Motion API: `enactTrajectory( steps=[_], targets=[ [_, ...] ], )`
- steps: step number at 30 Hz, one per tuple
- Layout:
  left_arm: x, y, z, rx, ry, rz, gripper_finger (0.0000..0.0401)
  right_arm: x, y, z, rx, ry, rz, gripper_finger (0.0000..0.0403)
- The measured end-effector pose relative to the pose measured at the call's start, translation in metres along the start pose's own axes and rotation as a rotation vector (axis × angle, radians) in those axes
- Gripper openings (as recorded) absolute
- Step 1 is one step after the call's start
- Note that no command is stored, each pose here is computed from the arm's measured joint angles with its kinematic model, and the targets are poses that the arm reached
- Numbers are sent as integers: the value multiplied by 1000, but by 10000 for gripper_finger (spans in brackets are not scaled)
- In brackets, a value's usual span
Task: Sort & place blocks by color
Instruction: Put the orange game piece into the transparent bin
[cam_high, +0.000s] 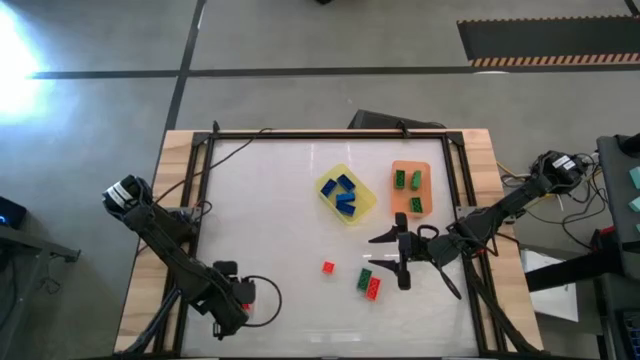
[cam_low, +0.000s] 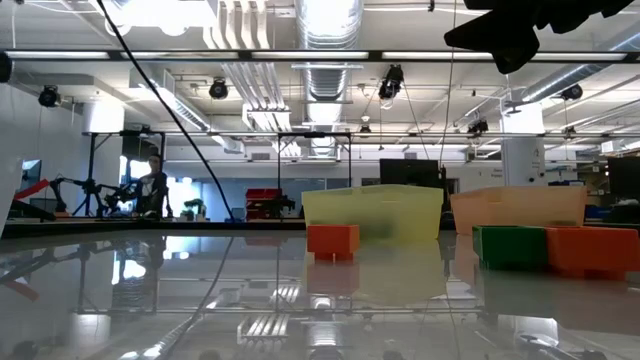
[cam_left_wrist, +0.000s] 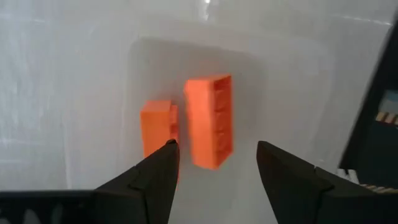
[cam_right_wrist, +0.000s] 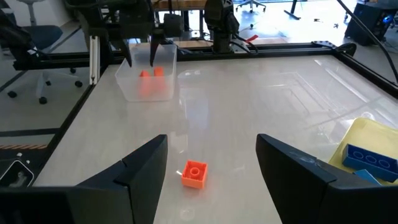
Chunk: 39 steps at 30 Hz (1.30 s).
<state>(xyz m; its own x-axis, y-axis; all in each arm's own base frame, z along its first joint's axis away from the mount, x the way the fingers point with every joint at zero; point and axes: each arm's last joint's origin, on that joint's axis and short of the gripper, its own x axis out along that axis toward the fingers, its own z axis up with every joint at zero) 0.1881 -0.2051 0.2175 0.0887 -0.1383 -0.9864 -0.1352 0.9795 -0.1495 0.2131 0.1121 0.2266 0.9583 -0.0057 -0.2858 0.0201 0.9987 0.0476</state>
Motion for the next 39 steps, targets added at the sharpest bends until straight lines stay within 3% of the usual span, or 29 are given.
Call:
enactTrajectory(
  steps=[8,18,24,32,39],
  targets=[
    [-21,3,29,17,-126,-9,198,0,0,0,14,-1,0,235],
    [-33,16,73,280,-444,94,198,9,4,-4,19,-9,2,235],
    [-31,28,96,365,-598,164,198,19,7,-16,46,40,-12,235],
    [-27,41,126,391,-711,206,198,22,7,-20,43,61,-21,235],
    [-2,50,156,335,-750,187,198,19,5,-20,28,78,-25,235]
  ],
)
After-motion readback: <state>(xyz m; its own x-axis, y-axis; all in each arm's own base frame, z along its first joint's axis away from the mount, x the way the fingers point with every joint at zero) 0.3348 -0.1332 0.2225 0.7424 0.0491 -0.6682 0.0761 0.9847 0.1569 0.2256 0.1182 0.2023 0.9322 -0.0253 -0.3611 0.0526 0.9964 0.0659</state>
